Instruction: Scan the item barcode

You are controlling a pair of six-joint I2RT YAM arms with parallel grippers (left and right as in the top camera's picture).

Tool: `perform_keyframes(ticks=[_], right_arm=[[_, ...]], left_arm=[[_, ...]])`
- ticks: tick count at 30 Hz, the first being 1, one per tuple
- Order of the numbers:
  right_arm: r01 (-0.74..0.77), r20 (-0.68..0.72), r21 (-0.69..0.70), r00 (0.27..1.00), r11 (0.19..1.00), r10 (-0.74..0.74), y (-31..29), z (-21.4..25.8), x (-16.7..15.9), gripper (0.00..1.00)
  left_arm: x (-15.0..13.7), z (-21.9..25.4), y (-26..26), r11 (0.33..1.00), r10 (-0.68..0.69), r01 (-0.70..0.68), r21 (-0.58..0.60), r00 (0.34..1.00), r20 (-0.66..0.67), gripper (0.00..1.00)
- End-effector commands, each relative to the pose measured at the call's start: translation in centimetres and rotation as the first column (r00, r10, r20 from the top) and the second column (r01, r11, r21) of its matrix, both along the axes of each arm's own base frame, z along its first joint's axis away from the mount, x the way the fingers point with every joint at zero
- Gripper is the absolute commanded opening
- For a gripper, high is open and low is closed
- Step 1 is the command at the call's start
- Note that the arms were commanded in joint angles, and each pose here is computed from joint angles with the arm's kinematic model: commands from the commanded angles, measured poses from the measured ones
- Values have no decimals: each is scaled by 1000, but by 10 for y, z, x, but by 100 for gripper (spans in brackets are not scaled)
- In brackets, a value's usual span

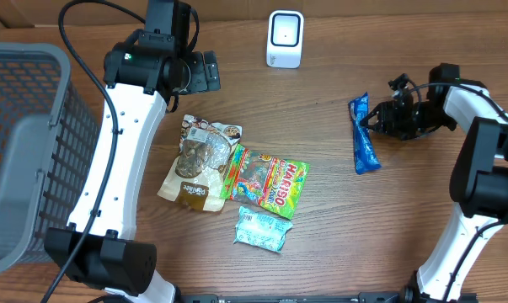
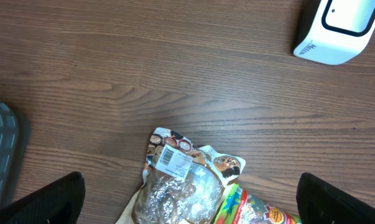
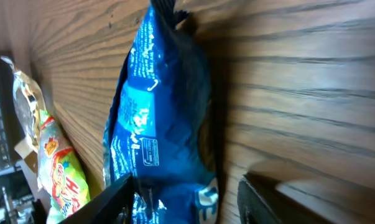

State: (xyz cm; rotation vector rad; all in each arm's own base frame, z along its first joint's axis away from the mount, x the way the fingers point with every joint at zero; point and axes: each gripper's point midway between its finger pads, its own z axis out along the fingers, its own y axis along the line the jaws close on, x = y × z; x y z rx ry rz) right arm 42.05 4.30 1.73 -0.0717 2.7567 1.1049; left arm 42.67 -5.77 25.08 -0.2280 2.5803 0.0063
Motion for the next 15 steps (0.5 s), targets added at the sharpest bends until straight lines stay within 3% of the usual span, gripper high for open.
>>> perform_keyframes(ticks=[1, 15], right_arm=[[-32, -25, 9, 999, 999, 32, 14, -8, -7, 47], [18, -104, 16, 994, 1000, -16, 16, 2, -10, 34]], left_arm=[[0, 12, 3, 1000, -12, 12, 11, 999, 30, 100], [0, 12, 3, 1000, -12, 12, 11, 999, 30, 100]])
